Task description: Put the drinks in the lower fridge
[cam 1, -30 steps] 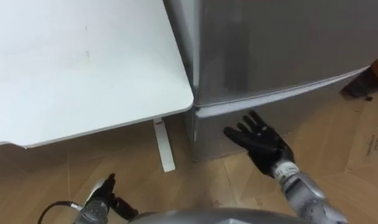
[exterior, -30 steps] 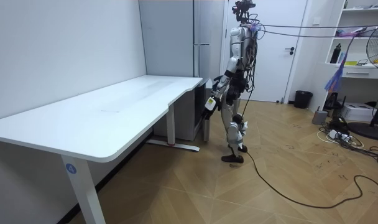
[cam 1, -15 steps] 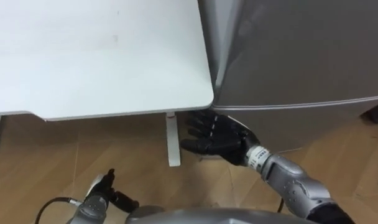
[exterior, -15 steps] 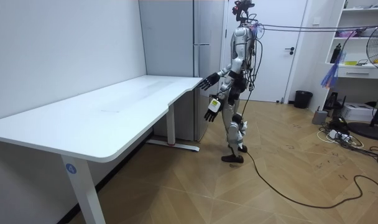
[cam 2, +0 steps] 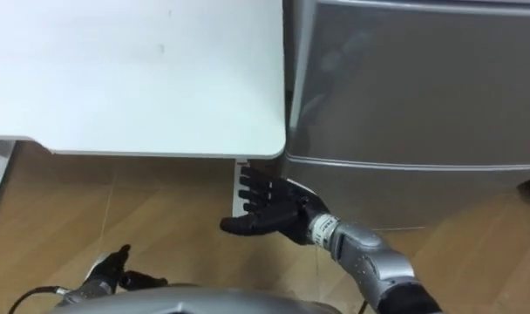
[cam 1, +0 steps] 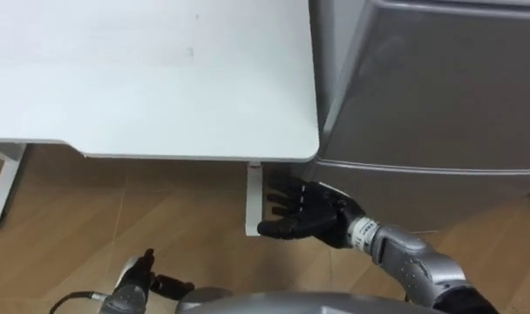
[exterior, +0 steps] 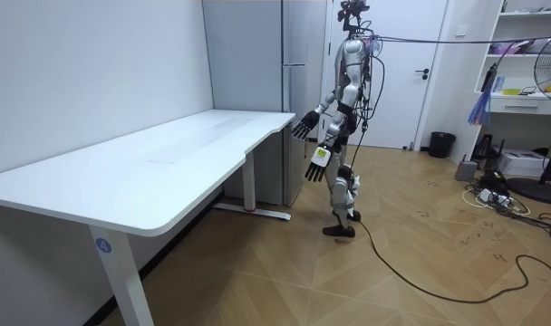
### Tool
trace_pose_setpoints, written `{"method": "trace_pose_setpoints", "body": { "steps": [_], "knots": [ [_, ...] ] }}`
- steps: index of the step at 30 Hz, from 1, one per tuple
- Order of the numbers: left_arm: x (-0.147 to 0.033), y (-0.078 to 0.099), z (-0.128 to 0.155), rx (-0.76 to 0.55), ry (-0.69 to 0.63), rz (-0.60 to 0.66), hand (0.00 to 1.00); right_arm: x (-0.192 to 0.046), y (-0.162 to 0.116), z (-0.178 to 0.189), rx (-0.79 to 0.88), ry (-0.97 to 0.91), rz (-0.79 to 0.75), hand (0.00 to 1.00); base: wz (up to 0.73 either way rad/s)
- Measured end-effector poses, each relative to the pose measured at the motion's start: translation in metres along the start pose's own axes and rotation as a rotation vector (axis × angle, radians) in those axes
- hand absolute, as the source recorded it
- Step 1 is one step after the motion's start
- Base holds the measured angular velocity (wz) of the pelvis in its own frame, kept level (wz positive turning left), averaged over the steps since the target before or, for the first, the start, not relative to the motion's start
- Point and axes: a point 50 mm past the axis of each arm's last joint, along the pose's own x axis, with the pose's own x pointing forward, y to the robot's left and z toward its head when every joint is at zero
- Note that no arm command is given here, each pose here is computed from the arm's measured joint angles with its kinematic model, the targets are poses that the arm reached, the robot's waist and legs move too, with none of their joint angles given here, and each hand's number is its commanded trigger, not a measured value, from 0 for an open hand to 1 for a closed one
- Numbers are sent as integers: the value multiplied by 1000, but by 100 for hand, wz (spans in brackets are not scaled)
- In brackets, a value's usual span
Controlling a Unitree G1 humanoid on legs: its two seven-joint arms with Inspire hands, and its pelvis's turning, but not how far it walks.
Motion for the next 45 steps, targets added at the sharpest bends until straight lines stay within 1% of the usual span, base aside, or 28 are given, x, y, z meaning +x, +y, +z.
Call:
{"method": "trace_pose_setpoints", "body": {
  "steps": [4, 9, 13, 18, 22, 26, 28, 31, 35, 38, 41, 45],
  "knots": [
    [-1, 2, -7, -38, 26, 12, 0, -5, -15, -15, 30, 82, -74, 0, 27],
    [-4, 0, -19, -35, 62, 6, 0, -12, -30, -32, 80, 148, -161, 0, 15],
    [-6, -2, -29, -27, 95, 0, 0, -21, -40, -54, 145, 223, -256, 0, 12],
    [-9, -4, -40, 45, 119, -1, 0, -37, -52, -76, 259, 249, -388, 0, 7],
    [-11, -9, -47, 102, 146, -14, 0, -56, -61, -96, 367, 259, -519, 0, 5],
    [-13, -10, -52, 105, 161, -27, 0, -72, -63, -116, 475, 285, -615, 0, 7],
    [-13, -11, -52, 102, 163, -35, 0, -75, -62, -121, 493, 298, -635, 0, 0],
    [-13, -14, -54, 132, 170, -44, 0, -83, -62, -131, 528, 325, -674, 0, -1],
    [-15, -21, -61, 144, 212, -80, 0, -93, -60, -143, 610, 331, -722, 0, -1],
    [-15, -23, -63, 140, 229, -87, 0, -98, -58, -149, 666, 316, -750, 0, -10],
    [-17, -20, -70, 110, 266, -75, 0, -101, -57, -153, 706, 319, -768, 0, -11],
    [-17, -19, -72, 126, 281, -75, 0, -101, -56, -154, 733, 304, -772, 0, -6]
  ]
}}
